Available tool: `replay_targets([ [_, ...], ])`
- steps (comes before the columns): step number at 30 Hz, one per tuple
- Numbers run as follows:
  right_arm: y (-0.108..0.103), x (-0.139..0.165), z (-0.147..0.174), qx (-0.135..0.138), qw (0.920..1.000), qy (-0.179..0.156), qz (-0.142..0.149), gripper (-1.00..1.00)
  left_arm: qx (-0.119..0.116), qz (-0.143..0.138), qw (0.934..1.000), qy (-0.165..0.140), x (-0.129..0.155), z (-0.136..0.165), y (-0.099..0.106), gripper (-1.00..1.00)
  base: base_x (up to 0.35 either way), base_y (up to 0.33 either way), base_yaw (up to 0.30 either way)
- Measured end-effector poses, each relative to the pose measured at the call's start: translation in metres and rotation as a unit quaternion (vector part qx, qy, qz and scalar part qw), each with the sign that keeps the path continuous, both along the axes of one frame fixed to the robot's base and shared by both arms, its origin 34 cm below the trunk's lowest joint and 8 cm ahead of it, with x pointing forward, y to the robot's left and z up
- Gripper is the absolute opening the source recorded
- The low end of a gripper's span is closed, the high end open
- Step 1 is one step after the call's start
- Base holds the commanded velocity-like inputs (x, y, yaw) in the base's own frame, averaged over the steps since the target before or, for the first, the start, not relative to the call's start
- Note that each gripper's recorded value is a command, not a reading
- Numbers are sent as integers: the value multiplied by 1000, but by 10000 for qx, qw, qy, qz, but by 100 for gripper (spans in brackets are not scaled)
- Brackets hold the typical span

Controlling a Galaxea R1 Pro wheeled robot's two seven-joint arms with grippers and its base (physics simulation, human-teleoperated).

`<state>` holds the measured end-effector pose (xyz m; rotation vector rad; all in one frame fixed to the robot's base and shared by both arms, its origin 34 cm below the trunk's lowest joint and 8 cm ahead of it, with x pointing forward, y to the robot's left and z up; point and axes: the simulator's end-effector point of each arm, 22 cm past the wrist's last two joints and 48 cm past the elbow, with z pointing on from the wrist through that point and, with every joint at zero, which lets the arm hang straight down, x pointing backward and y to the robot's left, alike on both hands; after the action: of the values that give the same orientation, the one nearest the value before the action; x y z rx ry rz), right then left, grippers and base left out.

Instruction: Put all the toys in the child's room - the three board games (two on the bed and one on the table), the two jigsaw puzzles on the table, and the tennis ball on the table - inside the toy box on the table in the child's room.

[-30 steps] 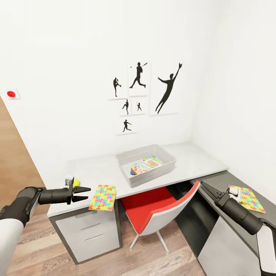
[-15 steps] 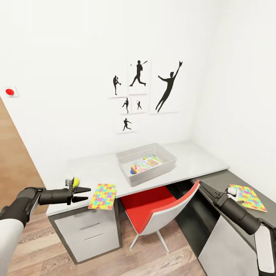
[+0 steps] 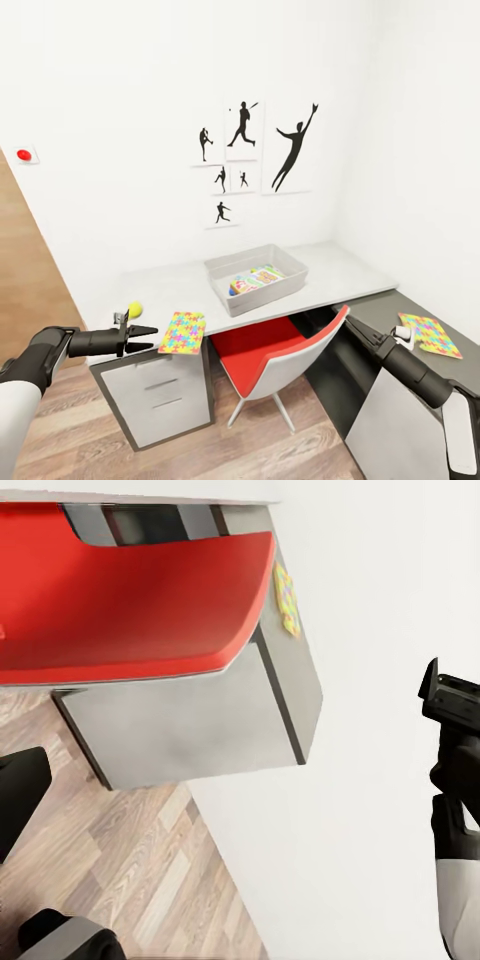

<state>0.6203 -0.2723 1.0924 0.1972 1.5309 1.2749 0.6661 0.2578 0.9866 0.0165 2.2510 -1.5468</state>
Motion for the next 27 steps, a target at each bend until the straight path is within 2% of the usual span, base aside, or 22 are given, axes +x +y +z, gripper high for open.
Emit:
replay_targets([
  [5, 0, 1, -7, 8, 10000, 8, 2, 100, 0, 0, 10000, -2, 1, -6, 0, 100, -68, 30, 0],
  [11, 0, 5, -35, 185, 9995, 272, 22, 100, -2, -3, 10000, -2, 2, -13, -1, 100, -8, 4, 0],
  [22, -2, 8, -66, 292, 9984, 483, 26, 100, -10, -3, 10000, 5, 3, -28, -1, 100, 0, 0, 0],
  [27, -3, 8, -76, 312, 9981, 527, 28, 100, -95, 16, 9998, 152, 1, -42, -3, 100, 0, 0, 0],
])
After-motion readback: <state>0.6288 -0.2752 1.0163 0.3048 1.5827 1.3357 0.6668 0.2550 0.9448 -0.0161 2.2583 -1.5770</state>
